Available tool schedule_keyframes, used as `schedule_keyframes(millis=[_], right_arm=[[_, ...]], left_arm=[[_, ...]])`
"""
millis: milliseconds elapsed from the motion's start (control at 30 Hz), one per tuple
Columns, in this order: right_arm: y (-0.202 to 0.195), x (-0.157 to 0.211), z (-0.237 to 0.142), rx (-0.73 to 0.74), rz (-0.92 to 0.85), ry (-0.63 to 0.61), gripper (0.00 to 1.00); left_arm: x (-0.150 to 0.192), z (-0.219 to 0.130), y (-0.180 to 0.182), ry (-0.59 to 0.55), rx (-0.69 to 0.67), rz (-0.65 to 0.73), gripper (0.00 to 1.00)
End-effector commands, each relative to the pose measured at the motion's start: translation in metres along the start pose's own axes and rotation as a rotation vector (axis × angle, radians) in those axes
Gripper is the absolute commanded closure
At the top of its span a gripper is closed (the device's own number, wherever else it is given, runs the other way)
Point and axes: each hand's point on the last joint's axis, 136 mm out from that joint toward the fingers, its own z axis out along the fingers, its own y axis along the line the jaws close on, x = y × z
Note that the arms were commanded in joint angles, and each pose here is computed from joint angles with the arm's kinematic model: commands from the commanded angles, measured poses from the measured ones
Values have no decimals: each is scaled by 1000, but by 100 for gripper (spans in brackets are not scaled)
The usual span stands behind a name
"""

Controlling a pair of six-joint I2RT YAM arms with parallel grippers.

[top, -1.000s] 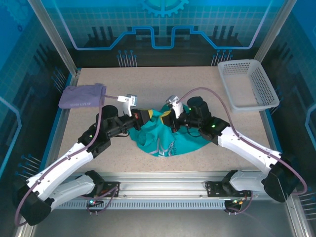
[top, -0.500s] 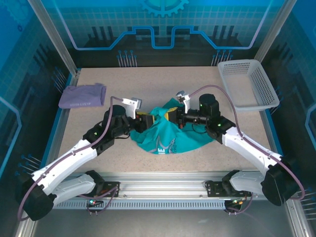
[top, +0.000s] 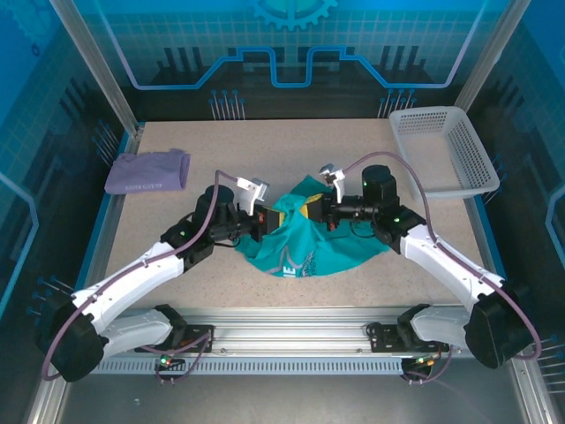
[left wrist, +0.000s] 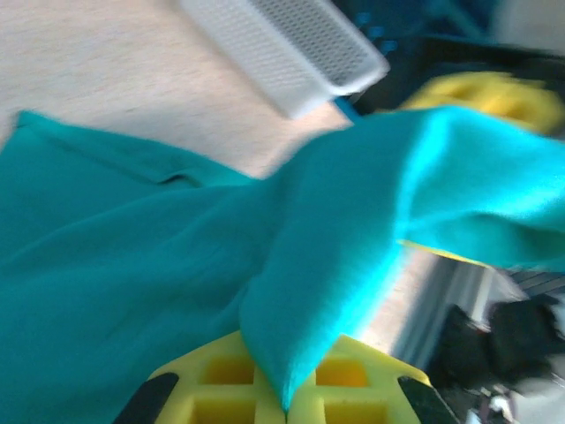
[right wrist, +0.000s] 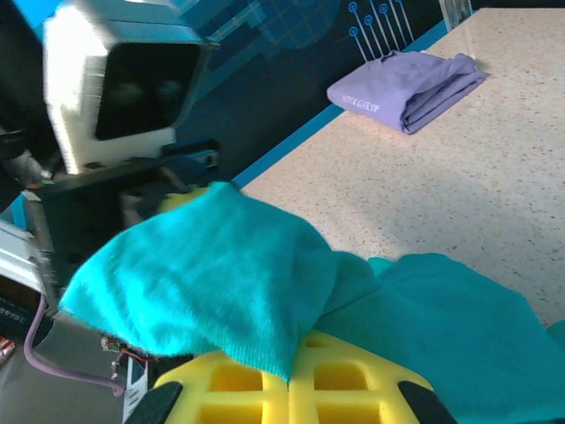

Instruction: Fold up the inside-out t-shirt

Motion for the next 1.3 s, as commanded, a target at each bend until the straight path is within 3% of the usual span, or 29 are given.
schedule_keyframes(millis=[0, 200, 367, 533, 633, 733, 833, 1100, 1267], right_arm=[[5, -3, -8, -19, -16, 16, 100], [3, -9, -14, -15, -30, 48, 100], [2, -2, -14, -25, -2, 89, 97], [0, 5, -16, 3, 1, 118, 77], [-14, 8, -25, 134, -23, 139, 65], [-34, 14, -36, 314, -36, 167, 61], [-34, 21, -39, 374, -96, 190, 60], [26, 18, -14, 168, -290, 169, 56], [34, 11, -9, 138, -312, 142, 54]], left_arm=[[-6, -22, -55, -48, 277, 118, 100], [-1, -42, -85, -42, 429, 205, 100], [-7, -50, -95, -81, 471, 247, 100], [-20, -44, -77, -107, 359, 209, 100], [-25, -40, -58, -110, 271, 156, 100], [-29, -39, -48, -121, 243, 115, 100], [-30, -37, -42, -121, 226, 95, 100], [-30, -35, -36, -114, 210, 78, 100], [-29, -34, -35, -108, 207, 70, 100]])
